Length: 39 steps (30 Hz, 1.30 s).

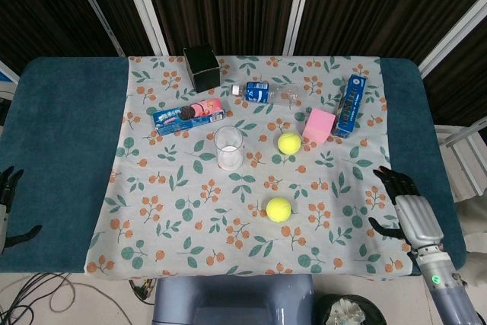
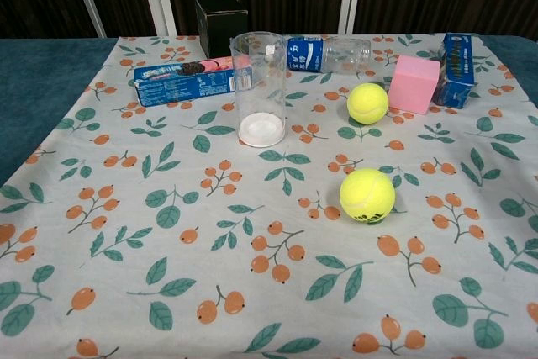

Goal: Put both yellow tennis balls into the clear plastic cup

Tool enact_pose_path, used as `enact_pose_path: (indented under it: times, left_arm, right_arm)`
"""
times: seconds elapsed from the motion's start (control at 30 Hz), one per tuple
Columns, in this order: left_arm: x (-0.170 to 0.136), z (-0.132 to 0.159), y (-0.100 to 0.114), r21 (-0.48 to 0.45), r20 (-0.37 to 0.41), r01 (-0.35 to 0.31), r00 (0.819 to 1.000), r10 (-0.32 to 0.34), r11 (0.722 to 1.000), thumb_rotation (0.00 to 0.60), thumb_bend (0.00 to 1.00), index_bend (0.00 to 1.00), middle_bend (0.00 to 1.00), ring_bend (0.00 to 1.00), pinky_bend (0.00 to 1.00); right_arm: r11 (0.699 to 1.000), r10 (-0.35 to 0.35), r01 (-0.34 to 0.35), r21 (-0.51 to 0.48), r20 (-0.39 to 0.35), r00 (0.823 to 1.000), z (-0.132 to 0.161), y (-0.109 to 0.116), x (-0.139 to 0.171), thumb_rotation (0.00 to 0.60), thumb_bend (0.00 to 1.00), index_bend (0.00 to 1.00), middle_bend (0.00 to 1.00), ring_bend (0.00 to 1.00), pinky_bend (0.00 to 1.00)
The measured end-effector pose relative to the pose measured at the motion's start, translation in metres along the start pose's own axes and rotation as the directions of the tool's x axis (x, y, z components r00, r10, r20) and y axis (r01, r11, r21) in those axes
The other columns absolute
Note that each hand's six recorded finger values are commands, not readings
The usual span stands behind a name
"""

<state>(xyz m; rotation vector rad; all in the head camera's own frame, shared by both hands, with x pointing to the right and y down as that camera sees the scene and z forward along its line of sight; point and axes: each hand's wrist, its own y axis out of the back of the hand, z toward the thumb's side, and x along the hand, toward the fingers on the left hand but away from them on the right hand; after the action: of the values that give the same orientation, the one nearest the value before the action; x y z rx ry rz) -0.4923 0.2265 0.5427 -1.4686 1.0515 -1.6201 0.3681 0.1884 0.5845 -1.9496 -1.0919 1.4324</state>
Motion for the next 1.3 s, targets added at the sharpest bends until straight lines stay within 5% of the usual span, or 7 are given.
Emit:
enact_pose_path:
  times: [0.17,0.7,1.3]
  left_arm:
    - [0.001,-0.003,0.001,-0.002,-0.014,-0.005,1.0,0.005,1.0,0.6,0.0,0.0,0.0,0.0,0.0]
    - [0.004,-0.008,0.002,-0.008,-0.034,-0.005,0.999,0.004,1.0,0.6,0.0,0.0,0.0,0.0,0.0]
    - [0.008,-0.017,0.005,-0.024,-0.064,-0.011,0.998,0.009,1.0,0.6,0.0,0.0,0.0,0.0,0.0]
  right_arm:
    - [0.994,0.101,-0.102,-0.029,-0.042,0.994,0.025,0.002,-0.056,0.6,0.35,0.08,0.04,0.07,0.0]
    - [0.981,0.191,-0.193,-0.025,-0.058,0.98,0.076,-0.037,-0.164,0.6,0.35,0.08,0.05,0.13,0.0]
    - [0.981,0.191,-0.192,-0.031,-0.031,0.981,0.09,-0.08,-0.216,0.6,0.35,0.08,0.07,0.21,0.45]
